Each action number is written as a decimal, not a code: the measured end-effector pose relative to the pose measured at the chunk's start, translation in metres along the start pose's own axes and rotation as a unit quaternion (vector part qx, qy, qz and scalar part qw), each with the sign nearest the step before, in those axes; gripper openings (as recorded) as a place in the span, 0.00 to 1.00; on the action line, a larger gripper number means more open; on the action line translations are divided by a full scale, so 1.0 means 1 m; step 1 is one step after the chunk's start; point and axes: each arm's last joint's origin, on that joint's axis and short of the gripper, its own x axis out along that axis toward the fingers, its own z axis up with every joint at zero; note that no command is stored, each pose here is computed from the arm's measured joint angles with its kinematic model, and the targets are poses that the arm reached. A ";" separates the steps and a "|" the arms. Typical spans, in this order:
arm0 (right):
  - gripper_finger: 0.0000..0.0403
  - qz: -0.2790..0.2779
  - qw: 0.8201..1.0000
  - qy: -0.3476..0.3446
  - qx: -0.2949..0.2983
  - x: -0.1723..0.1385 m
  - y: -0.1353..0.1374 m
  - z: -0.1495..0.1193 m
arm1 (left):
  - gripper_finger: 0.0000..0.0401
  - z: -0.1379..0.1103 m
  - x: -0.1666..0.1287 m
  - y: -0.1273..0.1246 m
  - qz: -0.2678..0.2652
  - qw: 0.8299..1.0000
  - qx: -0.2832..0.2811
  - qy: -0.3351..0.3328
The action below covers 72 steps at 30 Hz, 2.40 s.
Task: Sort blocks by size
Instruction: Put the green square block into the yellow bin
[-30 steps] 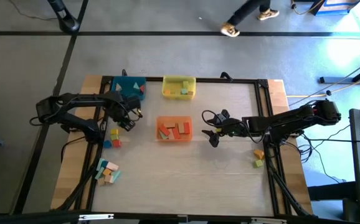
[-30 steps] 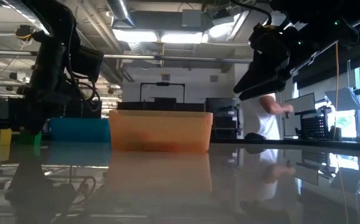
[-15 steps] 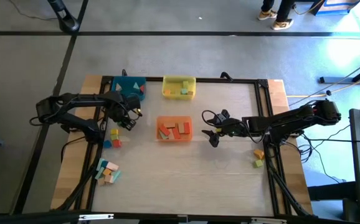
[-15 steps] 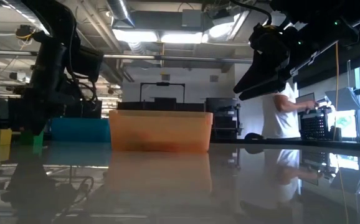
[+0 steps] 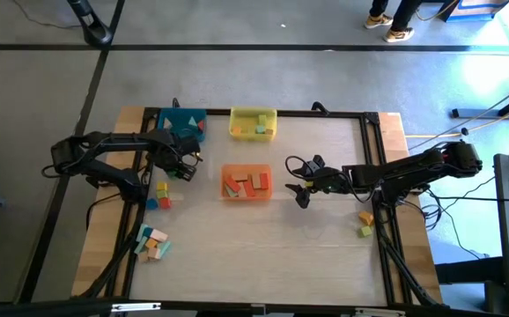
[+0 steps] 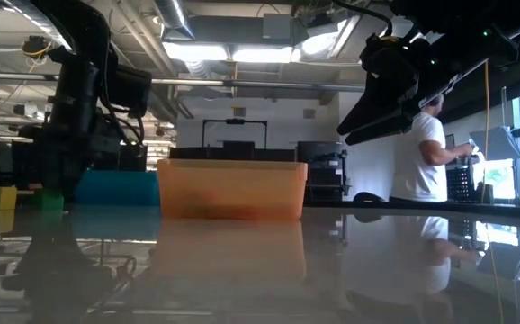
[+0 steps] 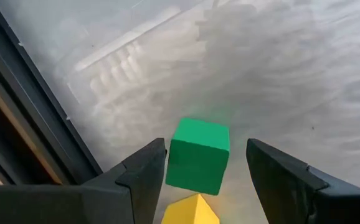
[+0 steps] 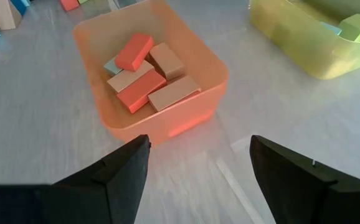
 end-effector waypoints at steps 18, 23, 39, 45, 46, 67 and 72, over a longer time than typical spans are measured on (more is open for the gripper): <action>0.68 0.000 1.000 0.001 0.000 0.000 0.000 0.000 | 0.50 -0.009 0.021 0.003 -0.001 1.000 0.030 -0.001; 0.68 0.000 1.000 0.001 0.000 0.000 0.000 0.000 | 0.36 -0.009 0.021 0.002 -0.005 0.999 0.039 0.001; 0.68 -0.003 1.000 -0.002 -0.009 0.000 0.000 0.000 | 0.31 0.016 -0.018 -0.020 -0.033 0.991 0.077 -0.107; 0.68 -0.003 1.000 -0.002 -0.008 0.000 0.000 0.000 | 0.30 0.045 -0.054 -0.037 -0.108 0.962 0.094 -0.234; 0.68 -0.003 1.000 -0.002 -0.008 0.000 0.000 0.000 | 0.30 0.049 -0.058 -0.040 -0.121 0.954 0.097 -0.257; 0.68 -0.027 0.999 -0.016 -0.015 0.000 -0.001 0.002 | 0.35 0.123 -0.052 -0.066 -0.173 0.852 0.091 -0.486; 0.68 -0.028 0.999 -0.016 -0.016 0.000 -0.001 0.002 | 0.35 0.146 -0.039 -0.077 -0.193 0.862 0.093 -0.460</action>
